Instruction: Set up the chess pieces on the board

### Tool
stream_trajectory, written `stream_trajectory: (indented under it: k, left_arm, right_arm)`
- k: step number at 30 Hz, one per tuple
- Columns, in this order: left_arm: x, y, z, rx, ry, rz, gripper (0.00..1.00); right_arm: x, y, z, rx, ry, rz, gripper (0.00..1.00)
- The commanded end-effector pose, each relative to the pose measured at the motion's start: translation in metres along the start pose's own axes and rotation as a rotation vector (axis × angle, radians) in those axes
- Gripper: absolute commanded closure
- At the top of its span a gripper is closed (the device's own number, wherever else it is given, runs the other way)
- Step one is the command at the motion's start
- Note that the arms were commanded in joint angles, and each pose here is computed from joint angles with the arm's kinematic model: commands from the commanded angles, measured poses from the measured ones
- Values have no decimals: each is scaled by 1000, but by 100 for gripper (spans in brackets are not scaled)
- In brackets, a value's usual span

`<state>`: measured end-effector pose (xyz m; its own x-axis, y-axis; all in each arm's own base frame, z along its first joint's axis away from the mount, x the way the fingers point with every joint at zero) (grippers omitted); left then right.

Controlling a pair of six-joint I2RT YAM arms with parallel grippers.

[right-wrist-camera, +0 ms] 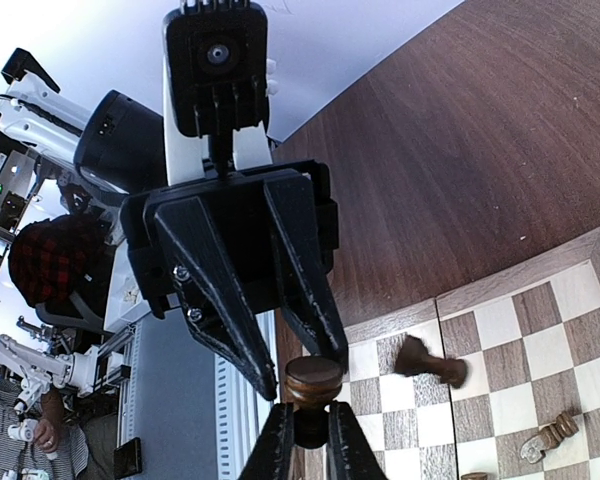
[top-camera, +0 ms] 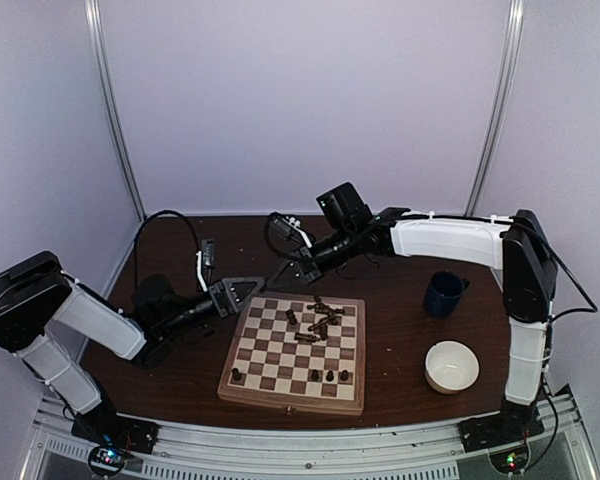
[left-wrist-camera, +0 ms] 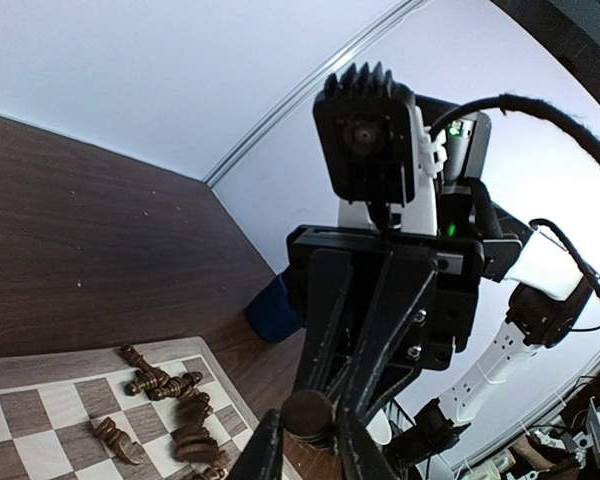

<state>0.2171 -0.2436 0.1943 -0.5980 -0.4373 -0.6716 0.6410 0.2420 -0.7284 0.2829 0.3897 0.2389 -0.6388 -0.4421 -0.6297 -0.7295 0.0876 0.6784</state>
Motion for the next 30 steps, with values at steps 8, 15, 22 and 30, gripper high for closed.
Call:
stream_trajectory:
  k: [8, 15, 22, 30]
  left_arm:
    - [-6, -3, -3, -4, -34, 15, 86]
    - [-12, -6, -11, -163, 84, 69, 70]
    - [-19, -18, -11, -338, 371, 56, 52]
    - [-9, -22, 1, -285, 503, -112, 51]
  right_arm:
    - [-5, 9, -9, 3, -23, -43, 92]
    - [6, 7, -16, 77, 24, -109, 92]
    - [17, 10, -25, 168, 106, -246, 92]
    - [24, 27, -23, 224, 182, -374, 91]
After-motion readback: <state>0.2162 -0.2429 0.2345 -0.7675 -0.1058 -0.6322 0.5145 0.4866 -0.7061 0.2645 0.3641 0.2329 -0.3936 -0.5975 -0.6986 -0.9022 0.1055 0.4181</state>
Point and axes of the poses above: each gripper's point midway between its finger pads, its own z axis out along the fingers, its own y axis along the line the jaws close on, x = y × z, the point moved 8 cm from there along -z, back along the fingers
